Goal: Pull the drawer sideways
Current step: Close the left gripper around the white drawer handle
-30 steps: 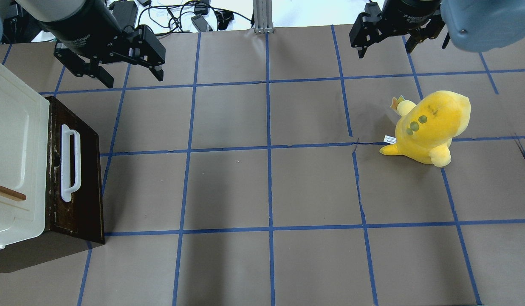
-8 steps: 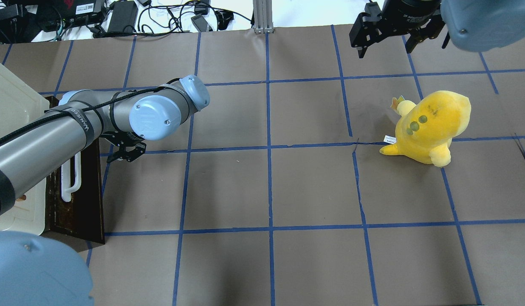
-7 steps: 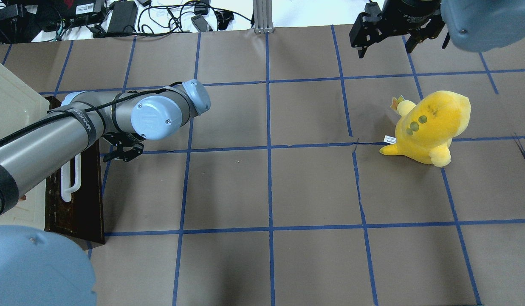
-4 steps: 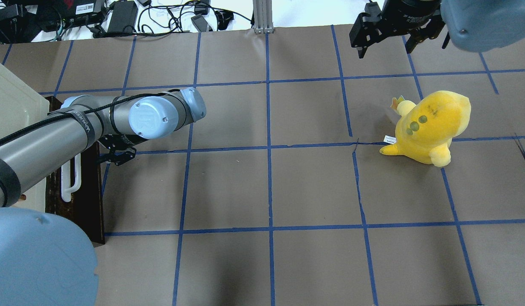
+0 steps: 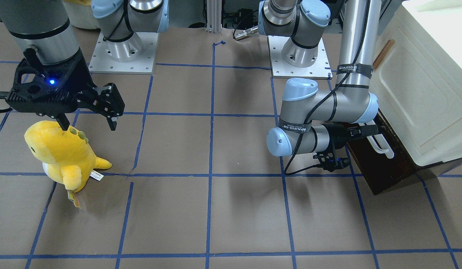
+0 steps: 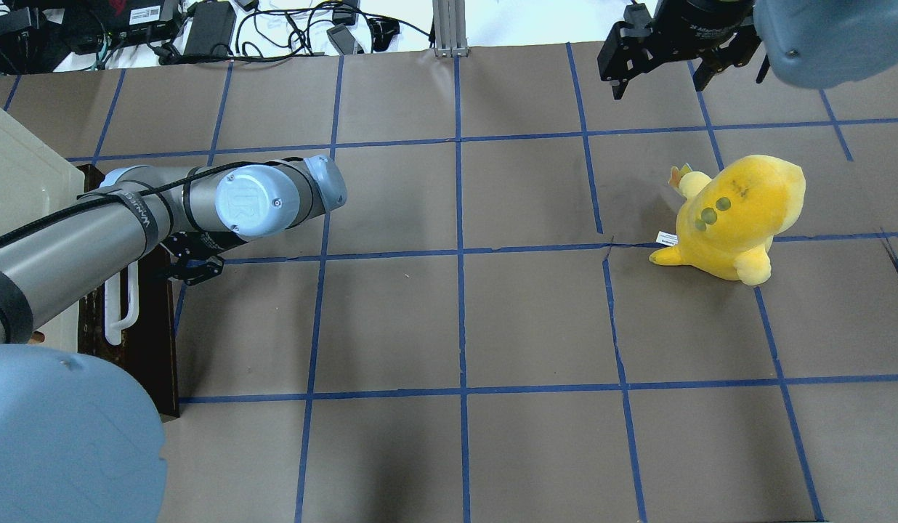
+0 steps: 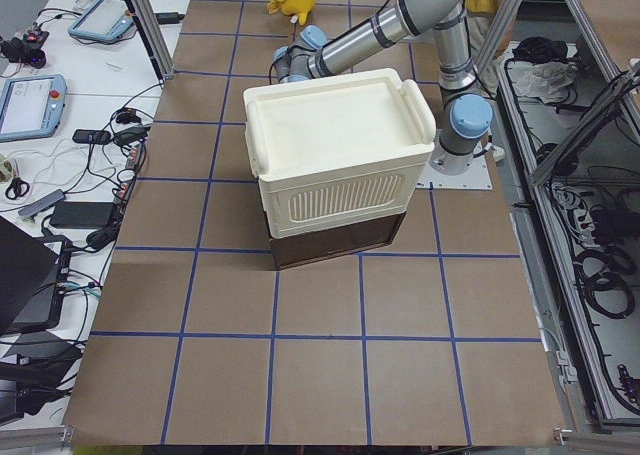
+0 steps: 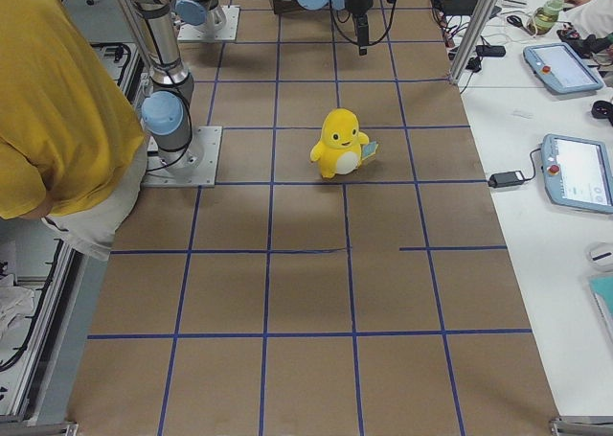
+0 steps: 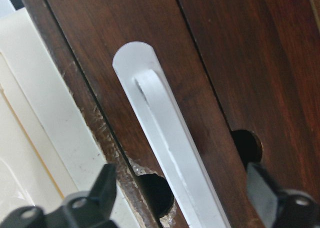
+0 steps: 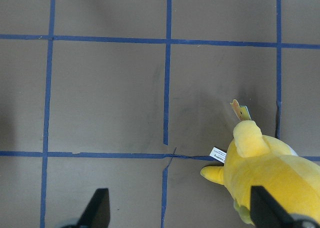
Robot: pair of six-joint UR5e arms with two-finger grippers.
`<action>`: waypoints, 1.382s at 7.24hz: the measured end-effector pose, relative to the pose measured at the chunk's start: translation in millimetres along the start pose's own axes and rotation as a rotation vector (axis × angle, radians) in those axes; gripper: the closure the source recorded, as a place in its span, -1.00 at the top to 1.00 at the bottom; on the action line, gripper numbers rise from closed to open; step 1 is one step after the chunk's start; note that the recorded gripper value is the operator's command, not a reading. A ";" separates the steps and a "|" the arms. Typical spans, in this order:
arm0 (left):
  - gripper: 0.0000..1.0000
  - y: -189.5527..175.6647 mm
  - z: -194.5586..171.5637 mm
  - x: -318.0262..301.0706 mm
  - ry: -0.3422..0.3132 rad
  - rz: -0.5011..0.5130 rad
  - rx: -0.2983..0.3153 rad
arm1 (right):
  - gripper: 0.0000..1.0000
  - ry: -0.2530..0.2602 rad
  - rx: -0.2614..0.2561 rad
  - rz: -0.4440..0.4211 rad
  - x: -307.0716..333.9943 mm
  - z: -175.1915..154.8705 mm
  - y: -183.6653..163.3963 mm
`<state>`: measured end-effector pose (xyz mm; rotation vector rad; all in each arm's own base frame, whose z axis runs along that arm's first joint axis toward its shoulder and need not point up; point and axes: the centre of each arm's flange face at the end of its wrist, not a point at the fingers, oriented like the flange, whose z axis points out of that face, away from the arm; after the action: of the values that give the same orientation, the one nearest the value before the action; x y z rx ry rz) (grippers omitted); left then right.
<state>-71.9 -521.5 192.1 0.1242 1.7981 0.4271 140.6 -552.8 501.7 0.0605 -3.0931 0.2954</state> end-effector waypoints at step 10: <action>-0.39 12.1 4.6 14.0 -0.023 -0.104 -0.002 | 1.00 0.000 0.000 0.000 0.0 0.0 0.0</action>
<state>-72.9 -505.0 182.5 0.0339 1.7729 0.3516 140.5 -552.8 501.7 0.0605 -3.0929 0.2948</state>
